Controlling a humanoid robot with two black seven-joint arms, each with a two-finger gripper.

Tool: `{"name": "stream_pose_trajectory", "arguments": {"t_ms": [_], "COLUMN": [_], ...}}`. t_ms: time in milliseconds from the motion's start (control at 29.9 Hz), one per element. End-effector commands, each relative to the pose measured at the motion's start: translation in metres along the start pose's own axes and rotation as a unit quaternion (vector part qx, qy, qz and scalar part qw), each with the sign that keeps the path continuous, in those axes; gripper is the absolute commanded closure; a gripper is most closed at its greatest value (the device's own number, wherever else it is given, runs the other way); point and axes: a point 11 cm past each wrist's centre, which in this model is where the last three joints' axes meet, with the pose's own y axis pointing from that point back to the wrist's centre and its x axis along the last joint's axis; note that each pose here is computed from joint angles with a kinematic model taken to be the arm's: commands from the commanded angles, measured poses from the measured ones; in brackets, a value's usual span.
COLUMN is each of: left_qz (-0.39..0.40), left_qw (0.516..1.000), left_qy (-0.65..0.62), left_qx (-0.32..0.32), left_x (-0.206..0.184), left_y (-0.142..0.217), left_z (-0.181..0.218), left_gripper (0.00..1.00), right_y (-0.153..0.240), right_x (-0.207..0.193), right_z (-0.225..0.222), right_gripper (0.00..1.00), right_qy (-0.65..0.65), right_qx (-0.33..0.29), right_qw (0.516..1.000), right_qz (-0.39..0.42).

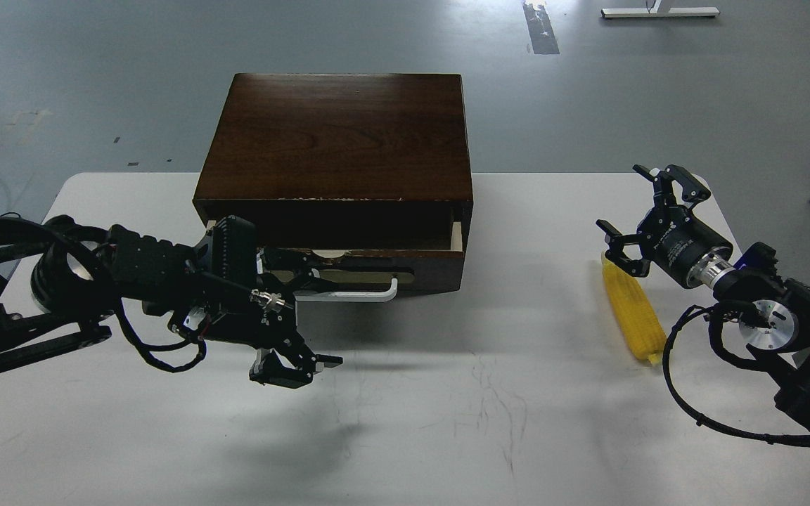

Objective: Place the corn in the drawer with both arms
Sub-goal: 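Pull the drawer handle toward the robot with the left gripper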

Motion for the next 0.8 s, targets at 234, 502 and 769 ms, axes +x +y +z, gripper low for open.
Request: {"name": "stream_pose_trajectory", "arguments": {"t_ms": [234,502,769], "left_qz": [0.002,0.003,0.003], "left_qw": [1.0,1.0,1.0], "left_qy": [0.0,-0.001,0.003], "left_qx": [-0.006,-0.007,-0.012], "left_x": [0.001,0.001,-0.001], "left_y": [0.001,0.002,0.004], "left_z": [0.005,0.007,0.013], "left_gripper": [0.02,0.02,0.02], "right_y": [0.0,0.0,0.0], "right_x": [0.0,0.0,0.0], "right_z": [0.0,0.0,-0.001], "right_gripper": [0.0,0.0,0.0], "right_qy": [0.0,0.0,0.0], "right_qx": [0.001,0.001,0.001], "right_qw": [1.0,1.0,1.0], "right_qz": [0.0,0.0,0.0]}}
